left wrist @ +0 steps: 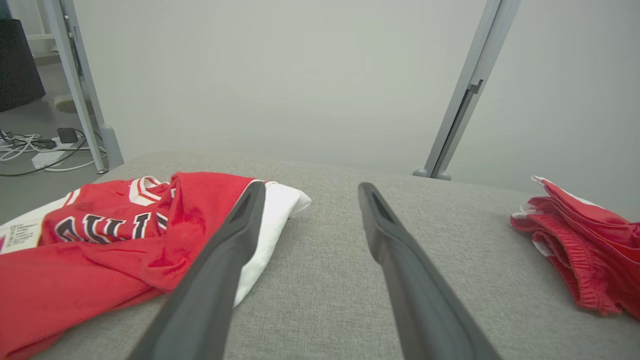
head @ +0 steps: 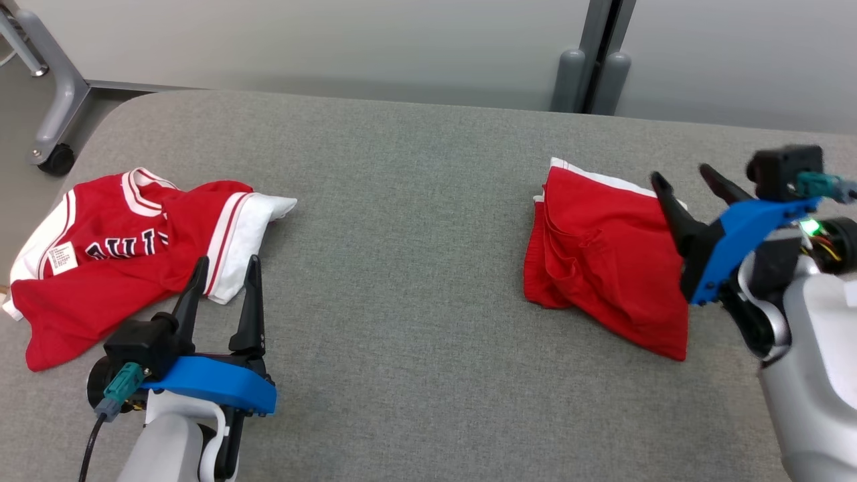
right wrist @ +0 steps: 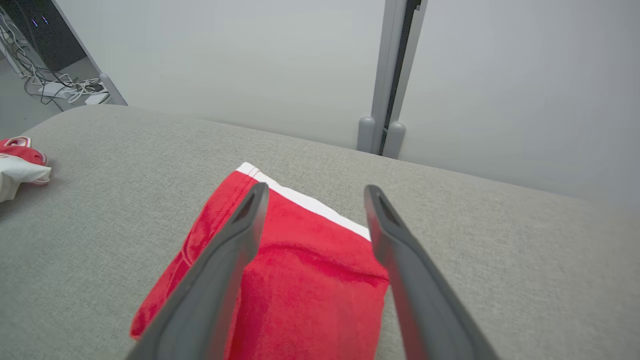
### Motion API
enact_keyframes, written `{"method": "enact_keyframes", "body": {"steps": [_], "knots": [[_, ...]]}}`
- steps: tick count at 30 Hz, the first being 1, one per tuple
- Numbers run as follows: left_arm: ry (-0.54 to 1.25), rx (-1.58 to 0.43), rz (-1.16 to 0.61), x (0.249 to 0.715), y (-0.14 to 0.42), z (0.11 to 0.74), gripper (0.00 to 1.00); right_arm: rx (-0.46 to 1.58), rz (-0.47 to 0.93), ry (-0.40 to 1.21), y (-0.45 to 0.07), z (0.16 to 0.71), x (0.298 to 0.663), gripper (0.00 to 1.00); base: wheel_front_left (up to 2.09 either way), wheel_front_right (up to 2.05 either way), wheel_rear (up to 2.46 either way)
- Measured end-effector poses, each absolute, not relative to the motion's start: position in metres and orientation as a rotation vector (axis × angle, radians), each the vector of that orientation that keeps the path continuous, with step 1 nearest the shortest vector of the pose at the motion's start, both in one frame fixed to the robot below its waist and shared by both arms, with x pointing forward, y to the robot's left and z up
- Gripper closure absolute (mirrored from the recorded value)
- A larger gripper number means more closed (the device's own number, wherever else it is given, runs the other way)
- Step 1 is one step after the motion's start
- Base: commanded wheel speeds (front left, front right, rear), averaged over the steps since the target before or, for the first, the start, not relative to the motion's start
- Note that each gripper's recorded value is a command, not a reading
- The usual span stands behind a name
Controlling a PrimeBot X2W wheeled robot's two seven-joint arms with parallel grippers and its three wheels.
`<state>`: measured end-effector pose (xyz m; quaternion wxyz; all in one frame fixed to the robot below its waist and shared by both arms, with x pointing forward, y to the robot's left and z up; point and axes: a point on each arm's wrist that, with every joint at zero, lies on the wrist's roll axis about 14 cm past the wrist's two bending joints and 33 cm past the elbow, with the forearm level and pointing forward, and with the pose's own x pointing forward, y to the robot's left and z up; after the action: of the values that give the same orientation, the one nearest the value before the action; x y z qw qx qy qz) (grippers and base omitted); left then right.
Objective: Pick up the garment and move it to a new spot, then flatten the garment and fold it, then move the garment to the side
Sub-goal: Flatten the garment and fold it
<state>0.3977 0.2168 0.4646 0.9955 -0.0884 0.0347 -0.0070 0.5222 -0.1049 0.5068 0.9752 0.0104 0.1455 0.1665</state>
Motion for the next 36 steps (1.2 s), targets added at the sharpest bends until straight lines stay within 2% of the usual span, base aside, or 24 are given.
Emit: {"method": "enact_keyframes", "body": {"steps": [3,4,6,9,15,22,25,26,27,28,29,33,36], "knots": [[0.069,-0.173,-0.023,0.399,0.214,0.465,0.00,-0.003,0.257,0.332,-0.136,0.483,0.512,0.00,0.00,0.00,0.00],[0.070,-0.172,-0.025,0.400,0.213,0.464,0.00,-0.007,0.244,0.354,-0.141,0.472,0.508,0.18,0.00,0.00,0.00],[0.077,-0.169,-0.031,0.401,0.212,0.462,0.00,-0.011,0.233,0.386,-0.143,0.455,0.502,1.00,0.00,0.00,0.00],[0.085,-0.167,-0.033,0.402,0.211,0.459,0.00,-0.038,0.260,0.422,-0.130,0.434,0.493,1.00,0.00,0.00,0.00],[0.087,-0.161,-0.030,0.404,0.213,0.458,0.00,-0.035,0.403,0.498,-0.071,0.404,0.471,1.00,0.00,0.00,0.00],[0.075,-0.161,-0.027,0.403,0.214,0.463,0.00,0.035,0.645,0.537,0.008,0.412,0.429,1.00,0.00,0.00,0.00],[0.072,-0.165,-0.023,0.401,0.215,0.463,0.00,0.073,0.698,0.529,0.017,0.421,0.414,1.00,0.00,0.00,0.00],[0.073,-0.168,-0.020,0.400,0.216,0.463,0.00,0.083,0.696,0.509,0.014,0.427,0.415,0.94,0.00,0.00,0.00],[0.072,-0.169,-0.019,0.399,0.216,0.463,0.00,0.093,0.688,0.481,0.009,0.434,0.416,0.94,0.00,0.00,0.00],[0.067,-0.170,-0.019,0.399,0.216,0.465,0.00,0.106,0.674,0.449,0.004,0.442,0.418,0.23,0.00,0.00,0.00],[0.063,-0.171,-0.020,0.399,0.215,0.466,0.00,0.123,0.655,0.413,-0.003,0.450,0.421,0.00,0.00,0.00,0.00],[0.062,-0.177,-0.012,0.394,0.215,0.466,0.00,0.178,0.520,0.269,-0.043,0.479,0.433,0.00,0.00,0.00,0.00],[0.057,-0.181,-0.016,0.392,0.212,0.467,0.00,0.211,0.352,0.149,-0.091,0.501,0.435,0.00,0.00,0.00,0.00]]}}
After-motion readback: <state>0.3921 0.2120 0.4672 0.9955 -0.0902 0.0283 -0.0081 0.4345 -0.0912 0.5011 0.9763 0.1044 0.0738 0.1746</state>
